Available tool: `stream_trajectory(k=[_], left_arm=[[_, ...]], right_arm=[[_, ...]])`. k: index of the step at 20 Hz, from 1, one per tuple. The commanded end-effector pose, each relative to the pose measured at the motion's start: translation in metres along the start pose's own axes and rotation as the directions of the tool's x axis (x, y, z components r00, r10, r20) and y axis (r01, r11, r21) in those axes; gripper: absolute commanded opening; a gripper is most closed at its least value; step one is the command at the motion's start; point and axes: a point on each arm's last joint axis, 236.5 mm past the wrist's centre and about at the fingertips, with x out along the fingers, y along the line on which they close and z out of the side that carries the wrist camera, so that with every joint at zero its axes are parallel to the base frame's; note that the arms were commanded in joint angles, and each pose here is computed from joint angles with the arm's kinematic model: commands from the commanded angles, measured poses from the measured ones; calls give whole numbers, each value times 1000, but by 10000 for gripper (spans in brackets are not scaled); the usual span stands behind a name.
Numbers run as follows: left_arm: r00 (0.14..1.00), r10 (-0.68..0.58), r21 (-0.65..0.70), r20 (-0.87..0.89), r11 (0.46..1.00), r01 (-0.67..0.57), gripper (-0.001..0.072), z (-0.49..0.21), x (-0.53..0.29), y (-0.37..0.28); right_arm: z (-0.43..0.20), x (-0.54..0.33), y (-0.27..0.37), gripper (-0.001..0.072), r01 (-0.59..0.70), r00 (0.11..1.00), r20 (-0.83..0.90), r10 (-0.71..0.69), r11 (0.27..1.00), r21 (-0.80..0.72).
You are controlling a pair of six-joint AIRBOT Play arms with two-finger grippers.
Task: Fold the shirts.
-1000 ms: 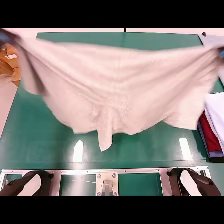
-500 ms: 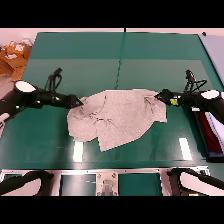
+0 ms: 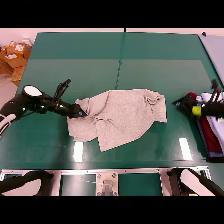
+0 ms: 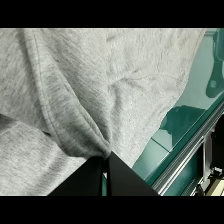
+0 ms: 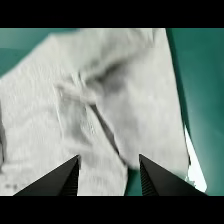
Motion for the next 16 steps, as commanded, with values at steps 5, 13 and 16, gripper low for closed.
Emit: stream_trajectory(k=[5, 13, 16], left_arm=[[1000, 2, 0, 0, 1000, -2, 24, 0, 1, 1], [999, 24, 3, 37, 1000, -25, 24, 9, 0, 6], [999, 31, 24, 44, 999, -33, 23, 11, -1, 6]], right_arm=[[-174, 80, -21, 426, 31, 966, -257, 23, 978, 207], [-190, 113, 29, 364, -31, 960, -271, 65, 991, 128], [-177, 118, 48, 14, -73, 964, -254, 79, 997, 35]])
